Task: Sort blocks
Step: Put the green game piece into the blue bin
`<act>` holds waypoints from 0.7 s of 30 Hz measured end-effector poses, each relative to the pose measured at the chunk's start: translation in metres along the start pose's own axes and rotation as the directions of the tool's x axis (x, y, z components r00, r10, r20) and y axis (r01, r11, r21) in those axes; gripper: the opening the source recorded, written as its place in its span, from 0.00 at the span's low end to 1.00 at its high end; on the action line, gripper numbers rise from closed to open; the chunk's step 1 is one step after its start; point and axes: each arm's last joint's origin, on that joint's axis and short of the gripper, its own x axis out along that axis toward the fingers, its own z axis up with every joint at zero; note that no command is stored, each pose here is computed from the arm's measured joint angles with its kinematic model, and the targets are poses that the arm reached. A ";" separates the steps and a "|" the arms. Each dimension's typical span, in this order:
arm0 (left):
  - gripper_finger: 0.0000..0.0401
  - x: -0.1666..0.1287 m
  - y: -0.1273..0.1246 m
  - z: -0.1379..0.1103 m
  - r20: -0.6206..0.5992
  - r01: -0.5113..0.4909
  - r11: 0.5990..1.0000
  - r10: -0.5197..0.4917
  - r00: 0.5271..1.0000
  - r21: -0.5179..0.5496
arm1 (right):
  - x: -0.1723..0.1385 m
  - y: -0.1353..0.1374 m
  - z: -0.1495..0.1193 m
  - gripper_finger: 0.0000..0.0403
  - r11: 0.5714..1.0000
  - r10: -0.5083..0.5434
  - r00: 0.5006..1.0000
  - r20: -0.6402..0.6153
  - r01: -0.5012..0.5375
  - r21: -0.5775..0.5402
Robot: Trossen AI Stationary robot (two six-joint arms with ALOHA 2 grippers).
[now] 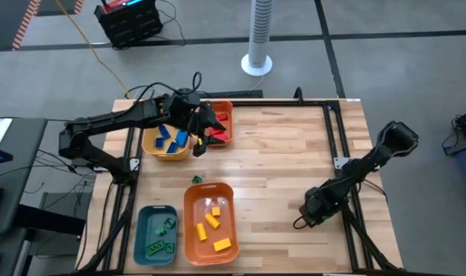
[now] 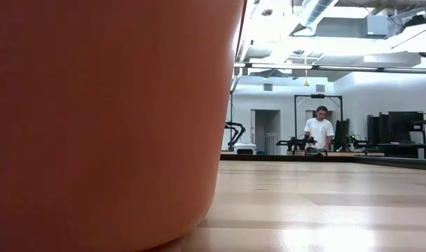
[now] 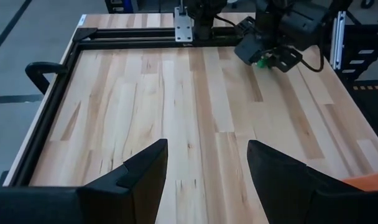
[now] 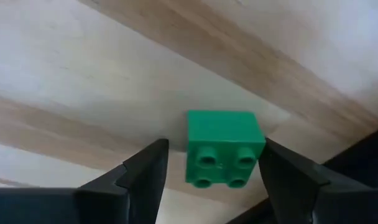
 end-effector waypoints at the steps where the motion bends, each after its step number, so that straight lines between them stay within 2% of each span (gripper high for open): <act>1: 0.54 0.000 0.000 0.000 0.001 0.000 1.000 0.000 1.000 0.000 | 0.002 0.001 0.000 0.64 1.000 -0.007 1.000 -0.002 0.007 0.003; 5: 0.54 0.000 0.000 0.000 0.001 0.000 1.000 0.000 1.000 -0.005 | 0.005 0.003 0.004 0.57 1.000 -0.016 1.000 0.000 0.016 0.007; 10: 0.54 0.000 -0.001 0.001 0.011 0.005 1.000 -0.005 1.000 0.019 | 0.003 0.003 0.010 0.40 0.999 -0.011 1.000 0.015 0.012 -0.040; 14: 0.54 0.011 0.000 0.001 0.026 0.076 0.996 -0.078 0.997 0.056 | -0.002 0.003 0.016 0.29 0.998 0.008 1.000 0.014 -0.007 -0.070; 18: 0.54 0.022 -0.001 -0.010 0.099 0.085 0.994 -0.092 0.991 0.072 | -0.013 0.002 0.026 0.27 0.996 0.069 0.995 0.073 -0.065 -0.065; 21: 0.54 0.025 -0.002 -0.023 0.137 0.051 0.997 -0.059 0.989 0.066 | -0.024 0.001 0.034 0.28 0.989 0.132 0.978 0.159 -0.120 -0.086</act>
